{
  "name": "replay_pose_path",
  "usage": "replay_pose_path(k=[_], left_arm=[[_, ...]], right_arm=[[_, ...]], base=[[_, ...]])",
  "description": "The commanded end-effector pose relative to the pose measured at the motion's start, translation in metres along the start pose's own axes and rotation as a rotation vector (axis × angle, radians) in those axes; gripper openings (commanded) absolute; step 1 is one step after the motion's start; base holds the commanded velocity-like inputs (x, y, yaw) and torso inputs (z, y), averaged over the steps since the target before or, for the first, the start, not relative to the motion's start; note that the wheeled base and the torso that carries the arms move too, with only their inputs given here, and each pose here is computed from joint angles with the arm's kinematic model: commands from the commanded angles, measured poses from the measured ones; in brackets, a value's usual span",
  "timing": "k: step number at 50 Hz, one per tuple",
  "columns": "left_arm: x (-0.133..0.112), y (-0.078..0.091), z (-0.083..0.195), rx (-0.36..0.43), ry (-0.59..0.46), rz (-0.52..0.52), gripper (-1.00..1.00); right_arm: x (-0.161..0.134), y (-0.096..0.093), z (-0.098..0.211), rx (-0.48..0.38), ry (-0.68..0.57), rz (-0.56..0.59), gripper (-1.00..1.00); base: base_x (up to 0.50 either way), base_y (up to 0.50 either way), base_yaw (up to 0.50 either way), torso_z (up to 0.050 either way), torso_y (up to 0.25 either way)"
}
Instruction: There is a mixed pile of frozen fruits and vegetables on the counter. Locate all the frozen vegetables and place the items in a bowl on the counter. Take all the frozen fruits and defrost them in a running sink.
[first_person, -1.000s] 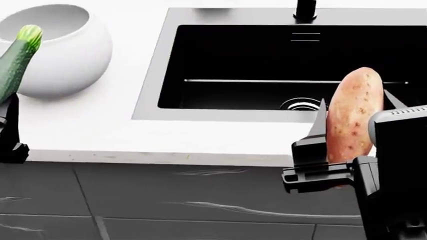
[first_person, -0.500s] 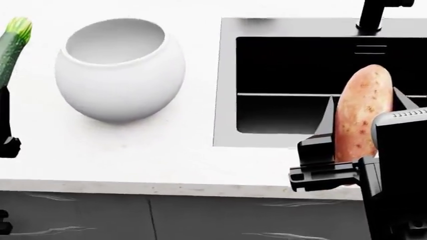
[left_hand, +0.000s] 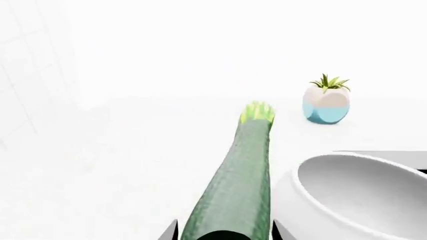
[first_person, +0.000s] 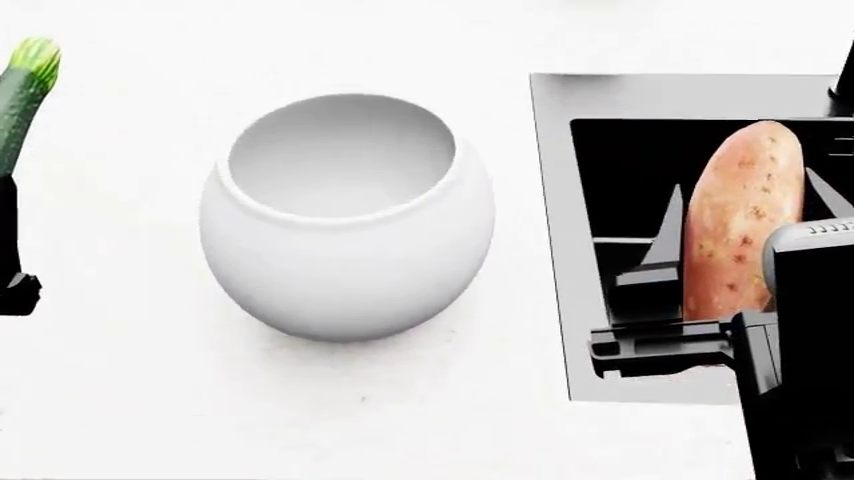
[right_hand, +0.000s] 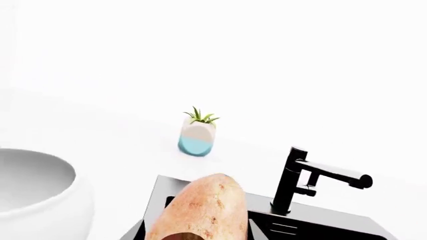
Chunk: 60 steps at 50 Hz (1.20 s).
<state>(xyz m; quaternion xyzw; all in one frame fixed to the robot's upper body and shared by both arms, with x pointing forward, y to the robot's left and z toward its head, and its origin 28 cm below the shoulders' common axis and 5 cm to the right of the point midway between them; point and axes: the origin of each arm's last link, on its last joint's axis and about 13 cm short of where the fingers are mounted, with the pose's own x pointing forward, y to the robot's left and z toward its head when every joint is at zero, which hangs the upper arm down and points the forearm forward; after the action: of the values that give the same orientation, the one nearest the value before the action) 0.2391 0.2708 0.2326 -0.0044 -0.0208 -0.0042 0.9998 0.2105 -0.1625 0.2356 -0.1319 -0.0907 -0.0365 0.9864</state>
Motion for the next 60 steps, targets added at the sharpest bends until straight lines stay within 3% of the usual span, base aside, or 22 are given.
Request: replay_pose_path(k=[1,28,50,51,52,53,54,57,58,60], left_arm=[[0.000,0.000,0.000,-0.010,-0.002,-0.004,-1.00],[0.003,0.001,-0.001,-0.009,-0.010,0.008,-1.00],[0.002,0.001,-0.003,-0.008,-0.005,0.004,-1.00],[0.019,0.019,-0.034,-0.028,-0.458,0.059,-1.00],[0.013,0.009,0.016,-0.002,-0.599,0.026,-1.00],[0.001,0.001,0.042,0.029,-0.659,0.004,-1.00],[0.003,0.001,0.032,0.021,-0.509,0.004,-1.00],[0.001,0.004,0.006,0.001,-0.081,0.013,-1.00],[-0.001,0.005,0.001,-0.003,-0.007,0.013,-1.00],[-0.002,0.006,0.000,-0.006,-0.005,0.015,-1.00]], right_arm=[[0.000,-0.004,0.002,-0.005,-0.021,-0.028,-1.00],[0.001,-0.002,-0.001,-0.031,0.003,-0.014,-1.00],[0.001,-0.003,0.000,-0.018,0.023,-0.036,-1.00],[0.045,-0.004,-0.046,-0.065,-0.263,0.010,-1.00],[0.046,-0.010,0.005,-0.065,-0.405,-0.030,-1.00],[0.029,-0.006,0.019,-0.065,-0.413,-0.028,-1.00],[0.009,-0.002,0.029,-0.066,-0.415,-0.026,-1.00],[0.005,-0.001,0.011,-0.010,-0.050,-0.010,-1.00],[0.003,-0.001,0.006,-0.005,0.037,-0.008,-1.00],[0.007,-0.001,0.011,-0.018,0.032,0.008,-1.00]], base=[[0.40,0.00,0.00,0.000,0.000],[0.27,0.00,0.00,0.000,0.002],[0.09,0.06,0.00,0.000,0.000],[0.00,0.00,0.00,0.000,0.000],[0.00,0.00,0.00,0.000,0.000],[0.00,0.00,0.00,0.000,0.000],[0.00,0.00,0.00,0.000,0.000],[0.00,0.00,0.00,0.000,0.000],[0.00,0.00,0.00,0.000,0.000],[0.00,0.00,0.00,0.000,0.000]])
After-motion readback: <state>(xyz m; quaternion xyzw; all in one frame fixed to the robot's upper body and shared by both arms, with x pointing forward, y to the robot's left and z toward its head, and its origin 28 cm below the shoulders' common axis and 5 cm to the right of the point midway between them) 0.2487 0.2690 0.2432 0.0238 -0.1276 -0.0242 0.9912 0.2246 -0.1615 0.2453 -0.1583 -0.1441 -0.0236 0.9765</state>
